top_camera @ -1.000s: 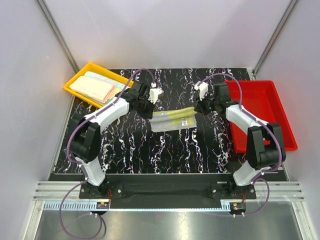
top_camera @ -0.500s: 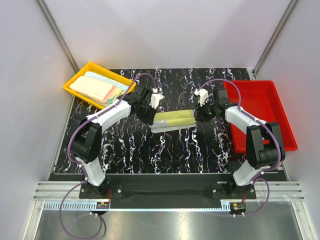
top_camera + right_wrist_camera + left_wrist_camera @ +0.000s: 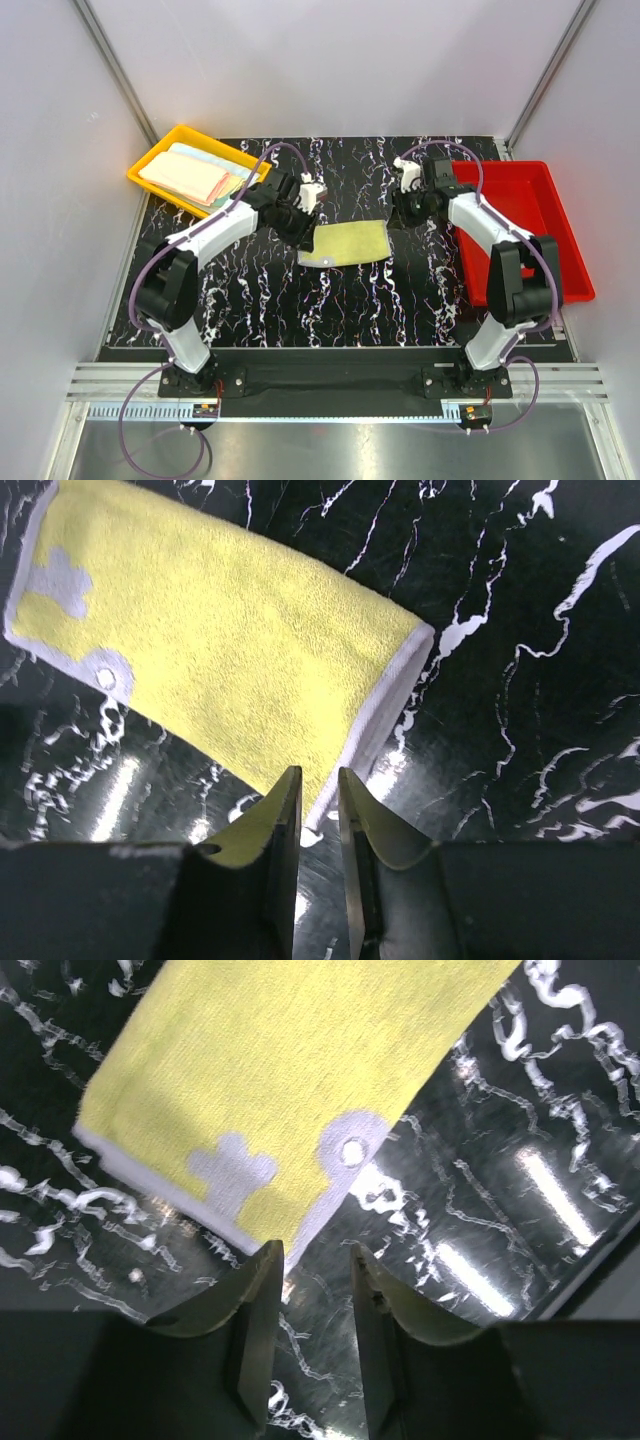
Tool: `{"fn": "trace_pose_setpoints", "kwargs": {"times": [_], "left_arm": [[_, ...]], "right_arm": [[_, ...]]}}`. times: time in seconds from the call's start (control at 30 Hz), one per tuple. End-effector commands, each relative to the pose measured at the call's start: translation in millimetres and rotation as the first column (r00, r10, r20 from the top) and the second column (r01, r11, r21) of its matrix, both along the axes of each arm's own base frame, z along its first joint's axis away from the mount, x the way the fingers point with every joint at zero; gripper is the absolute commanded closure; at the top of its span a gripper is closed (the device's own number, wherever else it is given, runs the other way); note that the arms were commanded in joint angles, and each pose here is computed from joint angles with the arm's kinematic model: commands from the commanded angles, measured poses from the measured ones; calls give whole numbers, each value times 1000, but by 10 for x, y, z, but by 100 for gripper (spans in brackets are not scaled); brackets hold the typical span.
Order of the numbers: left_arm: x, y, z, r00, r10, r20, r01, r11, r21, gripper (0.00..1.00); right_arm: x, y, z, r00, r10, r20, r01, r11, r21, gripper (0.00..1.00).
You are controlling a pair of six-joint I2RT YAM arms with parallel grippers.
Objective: Fold and stack the towels
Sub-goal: Fold the towel
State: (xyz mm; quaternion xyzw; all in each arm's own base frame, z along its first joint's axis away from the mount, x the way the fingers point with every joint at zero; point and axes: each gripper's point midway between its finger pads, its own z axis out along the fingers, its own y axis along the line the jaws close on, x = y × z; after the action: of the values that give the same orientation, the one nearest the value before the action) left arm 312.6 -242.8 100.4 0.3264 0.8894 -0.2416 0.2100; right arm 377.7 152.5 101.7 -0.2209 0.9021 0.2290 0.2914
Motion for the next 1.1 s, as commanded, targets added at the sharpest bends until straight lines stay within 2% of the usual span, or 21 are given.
{"fn": "trace_pose_setpoints", "kwargs": {"times": [0.0, 0.13, 0.3, 0.43, 0.53, 0.6, 0.67, 0.73, 0.87, 1.07], "left_arm": [[23, -284, 54, 999, -1, -42, -5, 989, -146, 65], [-25, -249, -270, 991, 93, -95, -106, 984, -146, 66], [-28, -225, -444, 977, 166, -131, -183, 974, -130, 65], [-8, -241, -246, 974, 195, -118, -213, 963, -165, 65], [113, -139, -22, 965, 250, -77, -259, 951, -168, 60], [231, -13, 191, 951, 304, -58, -309, 929, -203, 57], [271, 76, 305, 934, 350, -66, -355, 906, -230, 55], [278, 174, 286, 919, 382, -95, -394, 891, -228, 54], [177, 215, 94, 902, 400, -160, -427, 880, -209, 52], [24, 123, -207, 871, 399, -287, -467, 853, -233, 51]], "right_arm": [[-74, 113, -68, 981, -85, -175, 94, 994, 48, 73], [-179, 31, -398, 946, -140, -293, 139, 990, -22, 73], [-220, -112, -688, 905, -236, -354, 204, 971, -126, 69], [-174, -94, -613, 891, -277, -359, 251, 961, -118, 68], [-161, -79, -432, 880, -318, -352, 303, 948, -99, 66], [-119, -7, -322, 880, -331, -342, 338, 940, -41, 62], [-204, 119, -254, 862, -327, -386, 371, 928, 42, 60], [-239, 187, -293, 857, -317, -407, 380, 921, 83, 58], [-332, 76, -512, 836, -350, -423, 388, 922, 3, 51], [-472, 52, -673, 807, -360, -468, 395, 918, -26, 49]]}}
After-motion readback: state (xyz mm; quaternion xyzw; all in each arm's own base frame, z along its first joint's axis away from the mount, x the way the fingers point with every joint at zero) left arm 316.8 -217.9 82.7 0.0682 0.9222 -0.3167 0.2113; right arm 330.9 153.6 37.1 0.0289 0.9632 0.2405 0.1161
